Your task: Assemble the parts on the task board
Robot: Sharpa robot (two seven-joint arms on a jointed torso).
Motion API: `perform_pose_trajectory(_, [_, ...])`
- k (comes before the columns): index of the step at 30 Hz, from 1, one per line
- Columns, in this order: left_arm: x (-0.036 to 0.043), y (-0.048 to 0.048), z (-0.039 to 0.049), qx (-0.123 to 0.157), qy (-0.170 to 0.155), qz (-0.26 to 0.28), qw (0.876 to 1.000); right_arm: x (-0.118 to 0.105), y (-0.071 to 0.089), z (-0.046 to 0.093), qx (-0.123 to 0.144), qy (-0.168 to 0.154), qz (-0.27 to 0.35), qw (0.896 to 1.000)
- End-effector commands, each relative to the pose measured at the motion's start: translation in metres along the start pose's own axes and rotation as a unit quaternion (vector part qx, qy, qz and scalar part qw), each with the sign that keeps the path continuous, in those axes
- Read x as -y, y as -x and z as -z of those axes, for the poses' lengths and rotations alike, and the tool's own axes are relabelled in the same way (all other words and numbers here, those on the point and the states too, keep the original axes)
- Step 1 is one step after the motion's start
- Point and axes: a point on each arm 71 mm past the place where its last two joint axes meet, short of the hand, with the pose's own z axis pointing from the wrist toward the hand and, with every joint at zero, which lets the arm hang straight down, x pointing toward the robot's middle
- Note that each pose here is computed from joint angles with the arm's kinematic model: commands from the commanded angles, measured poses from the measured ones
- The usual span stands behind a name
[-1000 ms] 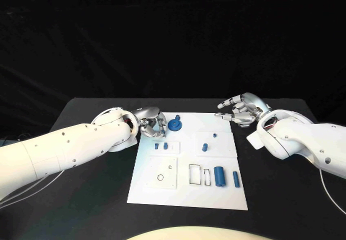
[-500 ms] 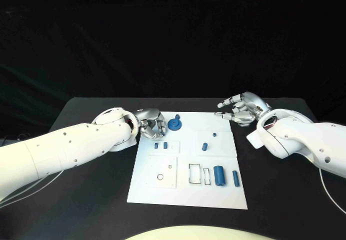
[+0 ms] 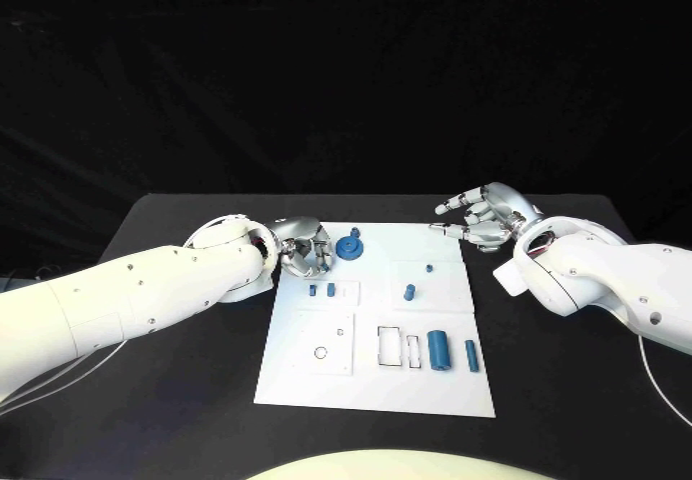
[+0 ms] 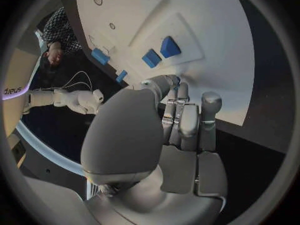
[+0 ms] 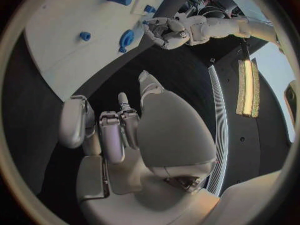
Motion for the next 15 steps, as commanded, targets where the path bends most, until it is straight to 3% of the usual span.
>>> perform_pose_trajectory(1, [-0.0004,-0.0033,-0.0007,-0.015,0.004,-0.006,1.000,-0.0009,-0.0003,0.0002,0.000,0.005,0.000,1.000])
perform_pose_trajectory(15, [0.0021,-0.0103,-0.0040,-0.026,0.001,-0.008,1.000,-0.0012,-0.0007,-0.0002,0.000,0.006,0.000,1.000])
